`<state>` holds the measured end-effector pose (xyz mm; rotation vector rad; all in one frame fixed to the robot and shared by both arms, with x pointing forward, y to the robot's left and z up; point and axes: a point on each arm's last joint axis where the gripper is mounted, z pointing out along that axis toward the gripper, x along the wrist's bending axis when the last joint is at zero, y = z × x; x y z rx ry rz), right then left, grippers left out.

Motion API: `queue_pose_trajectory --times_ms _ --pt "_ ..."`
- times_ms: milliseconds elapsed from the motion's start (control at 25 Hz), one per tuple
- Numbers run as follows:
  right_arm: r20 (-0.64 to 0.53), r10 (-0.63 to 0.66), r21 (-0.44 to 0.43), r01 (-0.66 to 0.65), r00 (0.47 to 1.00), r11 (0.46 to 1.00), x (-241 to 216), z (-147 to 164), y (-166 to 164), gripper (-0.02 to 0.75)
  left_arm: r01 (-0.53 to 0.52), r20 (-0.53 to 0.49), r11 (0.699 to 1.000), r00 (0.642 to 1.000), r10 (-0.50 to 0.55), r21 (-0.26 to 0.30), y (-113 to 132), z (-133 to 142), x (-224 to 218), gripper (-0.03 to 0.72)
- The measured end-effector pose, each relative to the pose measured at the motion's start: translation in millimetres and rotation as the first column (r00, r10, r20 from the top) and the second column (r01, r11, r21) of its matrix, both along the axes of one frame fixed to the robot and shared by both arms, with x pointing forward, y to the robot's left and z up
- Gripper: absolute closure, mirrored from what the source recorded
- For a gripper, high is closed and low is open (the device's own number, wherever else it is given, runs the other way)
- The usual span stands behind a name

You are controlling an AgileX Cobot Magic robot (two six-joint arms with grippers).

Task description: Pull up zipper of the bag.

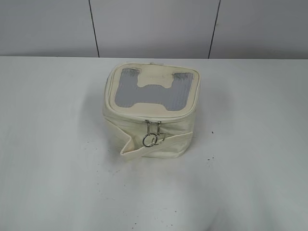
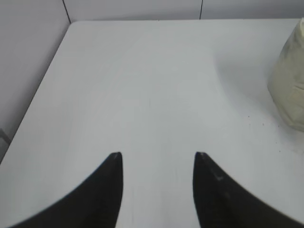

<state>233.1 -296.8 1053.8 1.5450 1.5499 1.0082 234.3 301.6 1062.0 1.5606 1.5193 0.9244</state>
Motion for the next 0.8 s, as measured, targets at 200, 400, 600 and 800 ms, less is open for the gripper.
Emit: queue_pose_trajectory --times_ms 200,400,600,800 --pt "0.001 0.001 0.001 -0.001 1.000 1.000 -0.1 -0.4 0.1 0.150 -0.001 0.033 1.000 0.999 0.001 -0.001 0.2 -0.3 -5.7 0.318" --pt "0.002 0.001 0.001 -0.001 1.000 1.000 -0.2 -0.4 0.1 0.150 -0.001 0.033 1.000 0.999 0.001 -0.001 0.2 -0.3 -5.7 0.318" --pt "0.002 0.001 0.001 -0.001 1.000 1.000 -0.2 -0.4 0.1 0.150 -0.001 0.033 1.000 0.999 0.001 -0.001 0.2 -0.3 -5.7 0.318" --pt "0.002 0.001 0.001 -0.001 1.000 1.000 -0.2 -0.4 0.1 0.150 -0.001 0.033 1.000 0.999 0.001 -0.001 0.2 -0.3 -5.7 0.318"
